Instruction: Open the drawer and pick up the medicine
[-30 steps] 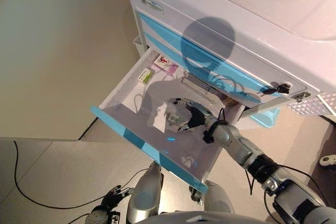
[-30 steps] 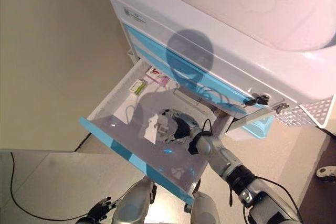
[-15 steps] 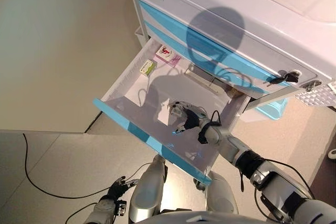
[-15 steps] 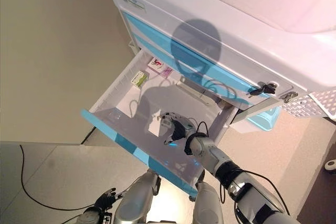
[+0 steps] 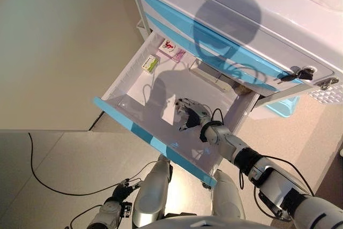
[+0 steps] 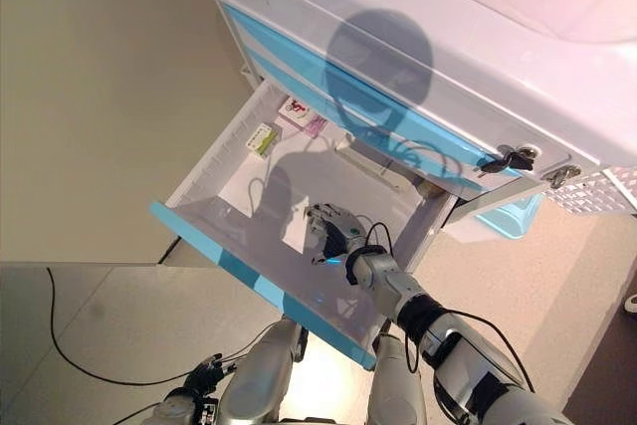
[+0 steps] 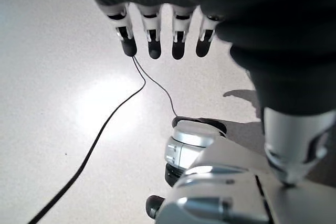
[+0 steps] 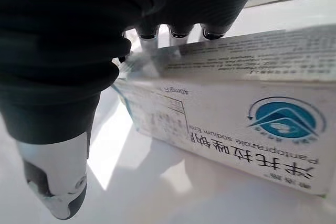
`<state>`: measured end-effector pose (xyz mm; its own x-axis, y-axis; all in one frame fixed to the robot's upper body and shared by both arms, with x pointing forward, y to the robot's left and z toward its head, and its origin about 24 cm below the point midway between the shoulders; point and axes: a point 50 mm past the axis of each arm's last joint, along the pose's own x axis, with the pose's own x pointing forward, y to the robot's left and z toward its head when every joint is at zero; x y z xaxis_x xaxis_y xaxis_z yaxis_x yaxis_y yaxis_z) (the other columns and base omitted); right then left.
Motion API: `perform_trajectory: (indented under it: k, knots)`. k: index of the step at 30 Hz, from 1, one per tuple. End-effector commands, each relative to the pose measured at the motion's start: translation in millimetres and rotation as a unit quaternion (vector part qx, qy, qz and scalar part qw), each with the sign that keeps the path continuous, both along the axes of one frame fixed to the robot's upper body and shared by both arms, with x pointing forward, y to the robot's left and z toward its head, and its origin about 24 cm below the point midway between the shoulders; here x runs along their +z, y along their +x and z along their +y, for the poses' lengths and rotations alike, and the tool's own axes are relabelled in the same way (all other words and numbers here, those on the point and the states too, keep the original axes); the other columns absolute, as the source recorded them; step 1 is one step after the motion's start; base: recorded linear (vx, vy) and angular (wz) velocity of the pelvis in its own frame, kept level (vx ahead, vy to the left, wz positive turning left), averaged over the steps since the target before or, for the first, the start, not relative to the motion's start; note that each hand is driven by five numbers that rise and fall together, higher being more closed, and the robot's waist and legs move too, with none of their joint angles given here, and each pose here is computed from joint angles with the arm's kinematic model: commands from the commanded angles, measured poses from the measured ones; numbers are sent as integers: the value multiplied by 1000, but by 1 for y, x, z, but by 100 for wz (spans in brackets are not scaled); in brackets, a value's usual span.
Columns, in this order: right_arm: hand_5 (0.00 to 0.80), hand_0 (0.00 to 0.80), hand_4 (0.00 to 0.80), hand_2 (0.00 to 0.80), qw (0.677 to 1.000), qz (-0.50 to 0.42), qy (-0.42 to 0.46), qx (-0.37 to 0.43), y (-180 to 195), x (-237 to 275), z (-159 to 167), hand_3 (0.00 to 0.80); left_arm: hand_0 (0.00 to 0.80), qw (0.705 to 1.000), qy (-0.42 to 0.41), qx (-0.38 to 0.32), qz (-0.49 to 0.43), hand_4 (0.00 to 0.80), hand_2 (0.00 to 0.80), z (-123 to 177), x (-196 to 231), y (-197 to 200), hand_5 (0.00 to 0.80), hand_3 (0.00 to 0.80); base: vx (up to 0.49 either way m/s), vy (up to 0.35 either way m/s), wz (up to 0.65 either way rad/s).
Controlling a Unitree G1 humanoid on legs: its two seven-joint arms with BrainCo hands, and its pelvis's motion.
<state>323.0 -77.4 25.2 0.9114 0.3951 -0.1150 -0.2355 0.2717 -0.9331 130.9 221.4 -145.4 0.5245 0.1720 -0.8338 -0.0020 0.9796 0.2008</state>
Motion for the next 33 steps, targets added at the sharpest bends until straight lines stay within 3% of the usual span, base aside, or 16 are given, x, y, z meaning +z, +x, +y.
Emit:
perform_trajectory:
  k: [1, 17, 33]
  knots:
    - [0, 0, 0, 0, 999, -41, 21, 18, 1, 14, 10, 0, 0, 1000, 1, -2, 7, 0, 0, -10, -4, -4, 0, 0, 12, 21, -11]
    - [0, 0, 0, 0, 989, -124, 81, 7, 3, 36, 2, 0, 0, 1000, 21, 6, 4, 0, 0, -10, -4, 3, 0, 0, 12, 0, -10]
    - [0, 0, 0, 0, 981, -150, 126, -4, -3, 43, -7, 0, 0, 999, 30, 13, 6, 0, 0, -6, -5, 2, 0, 0, 10, -2, -8]
